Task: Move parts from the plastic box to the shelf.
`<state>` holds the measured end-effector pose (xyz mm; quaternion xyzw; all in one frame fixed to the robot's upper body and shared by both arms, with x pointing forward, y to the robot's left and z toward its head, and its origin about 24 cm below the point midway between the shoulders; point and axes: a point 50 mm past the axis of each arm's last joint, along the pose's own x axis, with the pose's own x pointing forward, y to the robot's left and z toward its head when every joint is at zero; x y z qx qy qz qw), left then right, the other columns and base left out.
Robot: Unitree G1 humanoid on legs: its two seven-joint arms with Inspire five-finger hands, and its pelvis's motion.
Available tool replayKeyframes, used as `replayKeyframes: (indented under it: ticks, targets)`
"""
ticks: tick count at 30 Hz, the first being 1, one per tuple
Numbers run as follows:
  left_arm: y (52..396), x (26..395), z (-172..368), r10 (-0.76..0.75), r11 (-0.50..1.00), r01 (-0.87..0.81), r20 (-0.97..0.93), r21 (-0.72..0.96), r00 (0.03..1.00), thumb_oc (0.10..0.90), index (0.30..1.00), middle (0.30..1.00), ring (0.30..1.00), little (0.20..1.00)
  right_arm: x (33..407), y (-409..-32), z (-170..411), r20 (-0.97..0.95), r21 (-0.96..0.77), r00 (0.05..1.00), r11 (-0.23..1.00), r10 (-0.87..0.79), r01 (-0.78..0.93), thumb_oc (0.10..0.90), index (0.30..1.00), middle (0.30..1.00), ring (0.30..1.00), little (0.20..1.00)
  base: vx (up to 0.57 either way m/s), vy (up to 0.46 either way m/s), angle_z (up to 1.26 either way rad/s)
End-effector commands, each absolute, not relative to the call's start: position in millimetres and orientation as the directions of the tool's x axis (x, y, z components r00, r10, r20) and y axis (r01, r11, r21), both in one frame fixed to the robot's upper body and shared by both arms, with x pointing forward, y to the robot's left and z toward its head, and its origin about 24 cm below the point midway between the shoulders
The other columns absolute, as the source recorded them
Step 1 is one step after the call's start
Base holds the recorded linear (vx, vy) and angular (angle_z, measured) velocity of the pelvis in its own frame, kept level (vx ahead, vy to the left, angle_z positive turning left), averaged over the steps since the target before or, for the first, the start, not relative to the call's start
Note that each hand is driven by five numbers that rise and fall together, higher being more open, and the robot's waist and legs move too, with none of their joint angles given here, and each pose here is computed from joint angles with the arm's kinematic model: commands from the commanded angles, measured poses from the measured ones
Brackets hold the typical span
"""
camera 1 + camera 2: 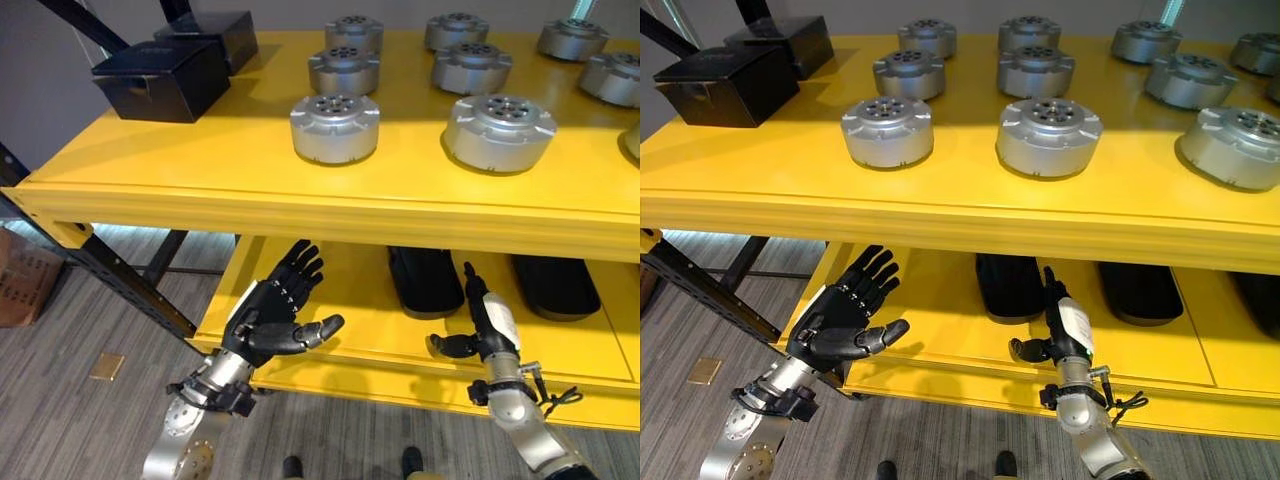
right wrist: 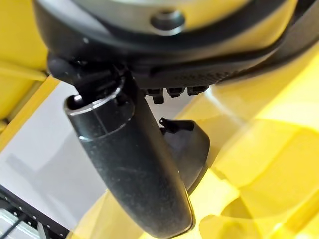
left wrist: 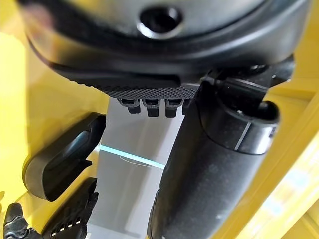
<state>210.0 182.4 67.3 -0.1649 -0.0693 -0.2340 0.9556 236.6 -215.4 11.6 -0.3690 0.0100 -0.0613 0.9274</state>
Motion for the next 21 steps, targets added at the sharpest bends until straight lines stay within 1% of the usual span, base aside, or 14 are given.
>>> replayKeyframes:
  ticks: [1,9,21]
  targets:
    - [180,222,113,-0.476,0.813,0.568,0.414,-0.129,0.776,0.900,1.000,1.000,1.000,1.000,267,-207,63,0.261,-0.582,0.963,0.785,-0.069,0.213,0.900,1.000,1.000,1.000,1.000,0.00,0.000,0.00]
    - [180,224,113,-0.473,0.815,0.565,0.415,-0.128,0.777,0.900,1.000,1.000,1.000,1.000,266,-201,51,0.174,-0.483,0.982,0.863,-0.072,0.149,0.900,1.000,1.000,1.000,1.000,0.00,0.000,0.00]
    - [176,226,112,-0.473,0.813,0.565,0.410,-0.137,0.780,0.900,1.000,1.000,1.000,1.000,266,-192,51,0.175,-0.479,0.984,0.869,-0.041,0.122,0.900,1.000,1.000,1.000,1.000,0.00,0.001,0.00]
